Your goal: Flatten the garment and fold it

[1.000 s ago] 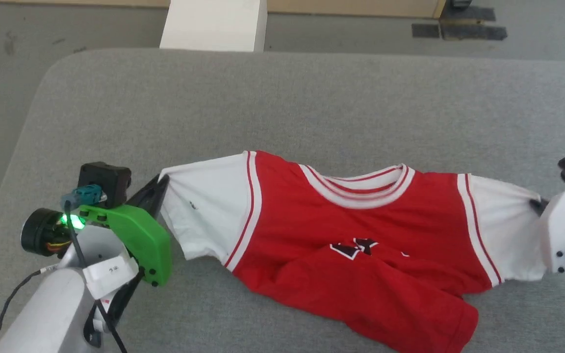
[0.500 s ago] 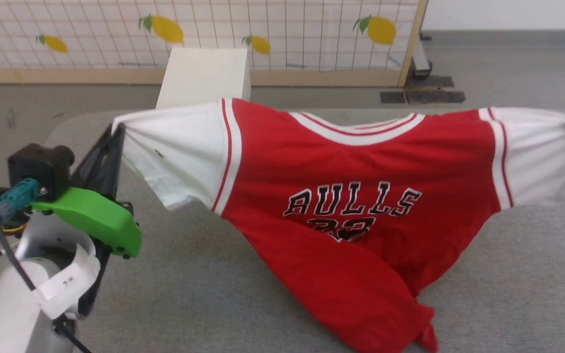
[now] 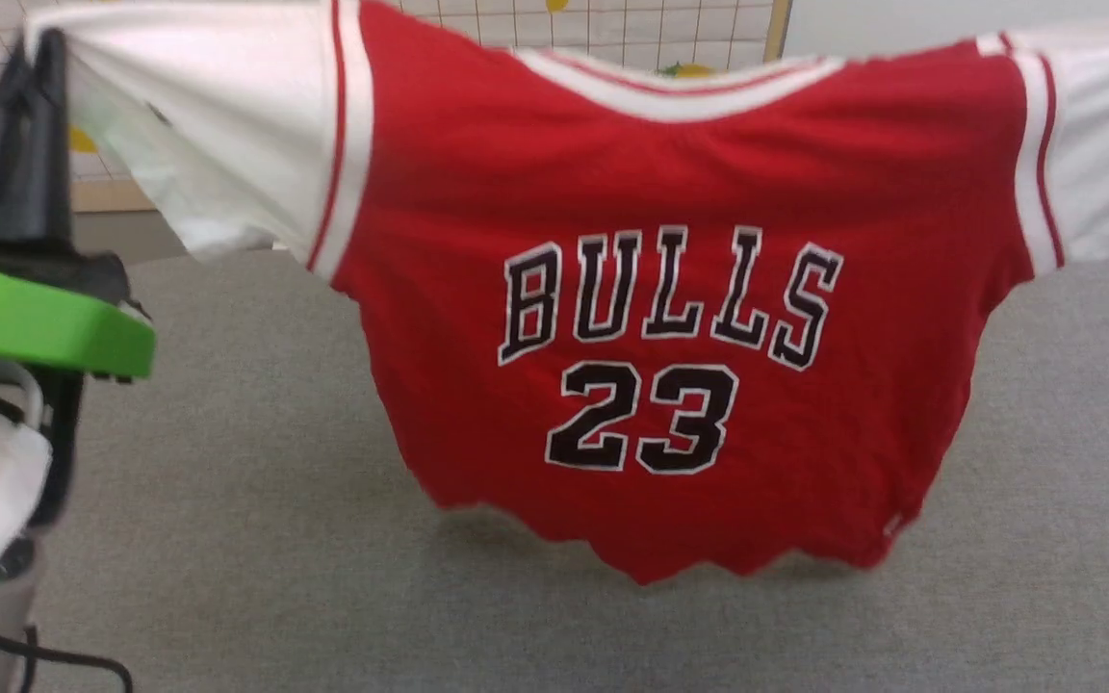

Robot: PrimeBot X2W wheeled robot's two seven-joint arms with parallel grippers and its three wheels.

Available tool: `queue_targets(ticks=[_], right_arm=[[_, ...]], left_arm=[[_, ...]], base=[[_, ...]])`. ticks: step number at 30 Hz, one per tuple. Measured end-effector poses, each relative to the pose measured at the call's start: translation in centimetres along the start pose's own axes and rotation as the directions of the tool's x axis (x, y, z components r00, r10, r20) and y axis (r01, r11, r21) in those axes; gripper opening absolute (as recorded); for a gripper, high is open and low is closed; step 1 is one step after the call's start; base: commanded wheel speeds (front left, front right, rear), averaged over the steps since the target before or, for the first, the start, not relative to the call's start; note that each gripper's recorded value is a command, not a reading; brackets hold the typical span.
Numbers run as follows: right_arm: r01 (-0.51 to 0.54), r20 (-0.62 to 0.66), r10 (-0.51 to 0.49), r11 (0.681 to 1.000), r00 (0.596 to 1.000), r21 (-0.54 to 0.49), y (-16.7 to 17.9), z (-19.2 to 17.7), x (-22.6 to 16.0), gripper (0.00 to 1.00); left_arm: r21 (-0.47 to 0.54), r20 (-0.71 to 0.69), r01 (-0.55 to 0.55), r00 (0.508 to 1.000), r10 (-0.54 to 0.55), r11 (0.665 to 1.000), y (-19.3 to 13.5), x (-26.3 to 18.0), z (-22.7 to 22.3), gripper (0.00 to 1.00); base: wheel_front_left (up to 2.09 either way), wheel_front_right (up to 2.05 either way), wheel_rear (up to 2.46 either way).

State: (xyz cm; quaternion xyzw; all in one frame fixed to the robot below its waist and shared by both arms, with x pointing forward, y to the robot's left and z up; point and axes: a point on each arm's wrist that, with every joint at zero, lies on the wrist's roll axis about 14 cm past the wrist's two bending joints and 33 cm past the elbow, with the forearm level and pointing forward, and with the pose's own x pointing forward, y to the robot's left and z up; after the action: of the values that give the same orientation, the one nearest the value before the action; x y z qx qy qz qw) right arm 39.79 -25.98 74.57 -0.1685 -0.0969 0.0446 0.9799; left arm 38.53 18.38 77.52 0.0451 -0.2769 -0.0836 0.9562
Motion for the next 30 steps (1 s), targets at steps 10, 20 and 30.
queue_targets(ticks=[10,20,30], right_arm=[[0.009,0.089,-0.007,1.000,0.996,-0.018,-1.9,2.7,5.9,0.00],[0.016,0.136,-0.019,1.000,0.990,0.024,-2.4,1.9,16.1,0.00],[0.087,0.157,-0.093,0.995,0.983,0.044,-3.2,-1.8,24.8,0.00]], left_arm=[[0.004,-0.017,0.053,0.998,-0.053,0.999,0.4,6.8,-1.9,0.00],[0.014,-0.067,0.056,0.996,-0.055,0.998,1.8,16.5,-8.3,0.00],[-0.060,-0.052,-0.001,0.999,-0.002,0.998,2.5,22.8,-15.6,0.00]], base=[[0.00,0.00,0.00],[0.00,0.00,0.00],[0.00,0.00,0.00]])
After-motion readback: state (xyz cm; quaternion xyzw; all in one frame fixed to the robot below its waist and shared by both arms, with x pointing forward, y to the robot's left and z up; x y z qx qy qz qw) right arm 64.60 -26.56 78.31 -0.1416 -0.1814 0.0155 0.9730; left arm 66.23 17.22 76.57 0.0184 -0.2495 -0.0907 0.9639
